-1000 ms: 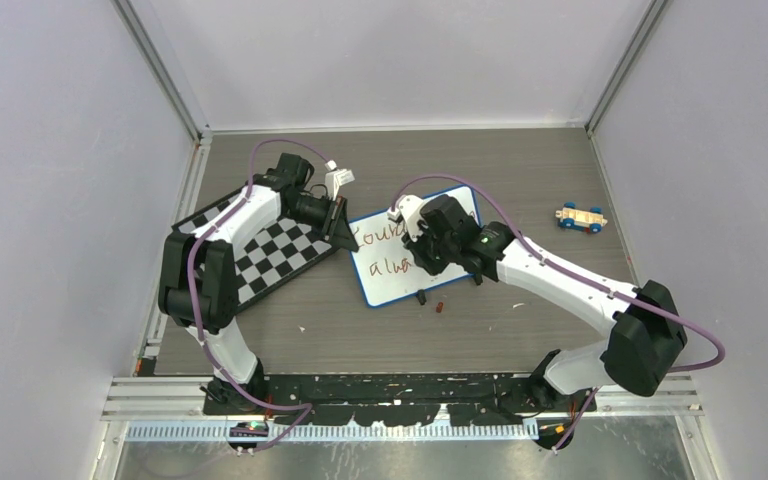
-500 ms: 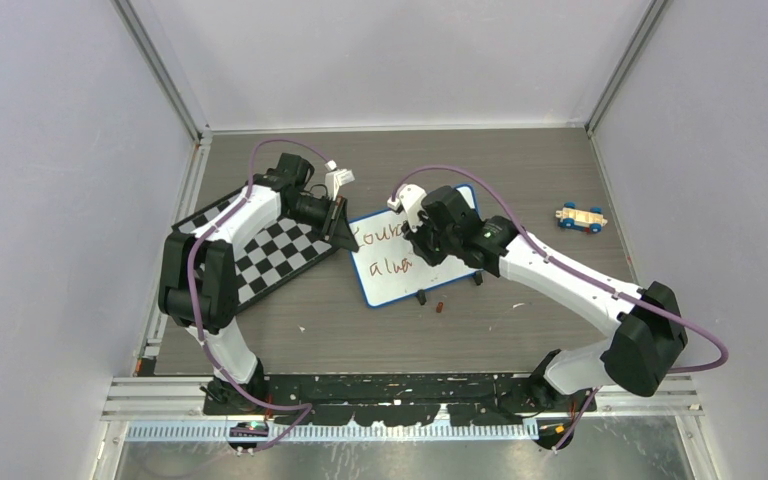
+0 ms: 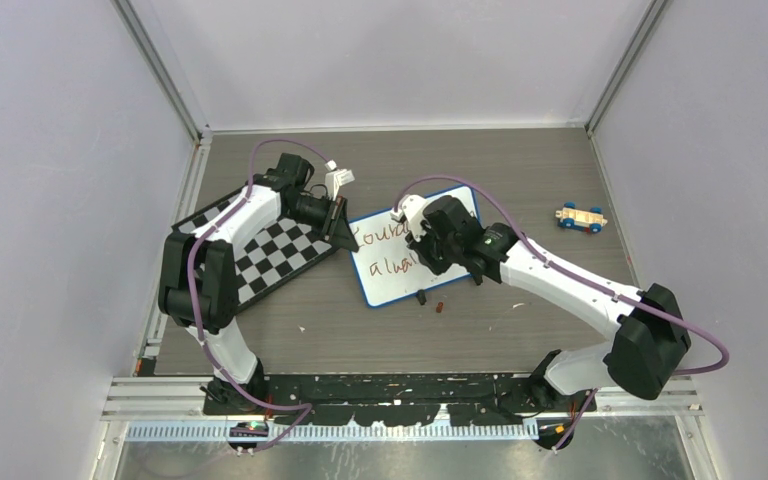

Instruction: Write a sentence on the whiteboard

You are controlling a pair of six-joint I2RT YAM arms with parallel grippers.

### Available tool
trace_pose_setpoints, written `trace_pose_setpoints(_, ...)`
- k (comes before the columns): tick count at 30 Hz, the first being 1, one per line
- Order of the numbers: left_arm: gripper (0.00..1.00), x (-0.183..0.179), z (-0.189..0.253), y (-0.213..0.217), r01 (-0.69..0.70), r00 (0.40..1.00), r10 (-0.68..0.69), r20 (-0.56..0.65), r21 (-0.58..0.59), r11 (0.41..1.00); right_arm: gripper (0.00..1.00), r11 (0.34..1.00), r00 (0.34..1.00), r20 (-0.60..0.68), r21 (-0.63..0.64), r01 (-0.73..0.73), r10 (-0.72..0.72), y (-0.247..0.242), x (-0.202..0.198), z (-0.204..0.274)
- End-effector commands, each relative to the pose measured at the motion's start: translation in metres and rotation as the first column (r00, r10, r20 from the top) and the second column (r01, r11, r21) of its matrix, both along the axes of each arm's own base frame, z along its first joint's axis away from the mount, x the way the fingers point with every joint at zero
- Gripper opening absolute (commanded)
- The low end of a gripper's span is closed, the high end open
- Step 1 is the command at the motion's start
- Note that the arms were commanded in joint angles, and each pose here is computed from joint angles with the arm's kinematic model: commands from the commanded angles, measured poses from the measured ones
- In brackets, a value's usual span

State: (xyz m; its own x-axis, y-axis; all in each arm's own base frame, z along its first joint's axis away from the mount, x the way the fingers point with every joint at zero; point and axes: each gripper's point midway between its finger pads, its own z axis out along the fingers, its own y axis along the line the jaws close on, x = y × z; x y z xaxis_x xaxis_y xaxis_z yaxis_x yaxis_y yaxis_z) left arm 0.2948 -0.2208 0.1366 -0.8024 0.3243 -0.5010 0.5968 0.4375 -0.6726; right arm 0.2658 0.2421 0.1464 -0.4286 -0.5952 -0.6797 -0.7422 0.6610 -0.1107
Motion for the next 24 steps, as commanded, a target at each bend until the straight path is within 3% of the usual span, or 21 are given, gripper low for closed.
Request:
trace_pose_setpoints(1, 0.00, 0.006, 0.001, -0.001, 0.000, 1.000, -0.001, 0.028, 0.017, 1.000, 0.00, 1.000, 0.998, 0.060, 0.011, 0.028, -0.029, -0.006, 0.009, 0.016)
trace_pose_setpoints(11, 0.00, 0.007, 0.001, -0.001, 0.000, 1.000, -0.001, 0.031, 0.020, 1.000, 0.00, 0.997, 0.991, 0.111, 0.055, 0.062, -0.068, -0.002, 0.035, 0.045)
trace_pose_setpoints(24, 0.00, 0.007, 0.000, -0.001, 0.001, 1.000, -0.001, 0.030, 0.021, 1.000, 0.00, 0.999, 0.999, 0.006, 0.011, 0.035, -0.035, -0.011, 0.010, 0.005)
